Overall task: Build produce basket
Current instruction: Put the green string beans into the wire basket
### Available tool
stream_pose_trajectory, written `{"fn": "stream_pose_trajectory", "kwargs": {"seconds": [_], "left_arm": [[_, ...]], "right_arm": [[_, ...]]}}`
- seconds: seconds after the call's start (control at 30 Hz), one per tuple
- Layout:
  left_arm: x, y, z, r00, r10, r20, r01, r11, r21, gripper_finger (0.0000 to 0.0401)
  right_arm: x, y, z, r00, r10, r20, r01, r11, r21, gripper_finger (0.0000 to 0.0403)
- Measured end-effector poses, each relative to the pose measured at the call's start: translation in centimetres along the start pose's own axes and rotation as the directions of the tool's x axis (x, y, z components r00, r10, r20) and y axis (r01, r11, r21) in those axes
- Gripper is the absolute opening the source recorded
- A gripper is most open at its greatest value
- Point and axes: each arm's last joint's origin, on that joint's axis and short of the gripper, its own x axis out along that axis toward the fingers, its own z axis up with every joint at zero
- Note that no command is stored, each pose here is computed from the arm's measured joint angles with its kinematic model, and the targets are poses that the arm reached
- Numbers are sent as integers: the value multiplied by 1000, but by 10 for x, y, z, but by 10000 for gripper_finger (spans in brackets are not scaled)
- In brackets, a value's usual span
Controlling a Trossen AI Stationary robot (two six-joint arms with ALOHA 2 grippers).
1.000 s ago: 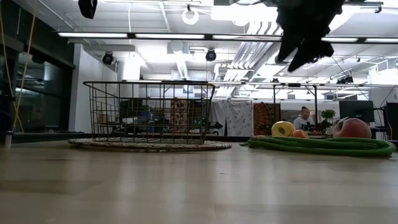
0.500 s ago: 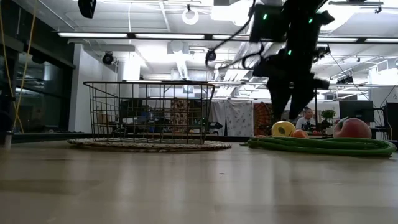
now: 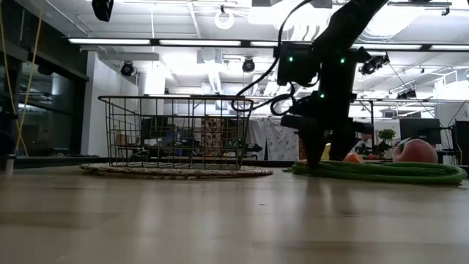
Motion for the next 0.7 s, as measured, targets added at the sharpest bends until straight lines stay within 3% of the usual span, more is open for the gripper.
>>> {"fn": "stream_pose_trajectory", "kwargs": {"seconds": [0.4, 0.53, 0.7], "left_arm": [[0, 0, 0, 1000, 13, 3, -13, 1000, 0, 4], [0, 1, 0, 999, 37, 8, -37, 999, 0, 3], [0, 2, 1, 997, 78, 17, -78, 997, 0, 3]], "right_arm": [[12, 3, -1, 1000, -20, -10, 20, 1000, -5, 211], [12, 1, -2, 999, -39, -27, 39, 999, -2, 151], [6, -1, -3, 999, -26, -44, 25, 999, -33, 38]]}}
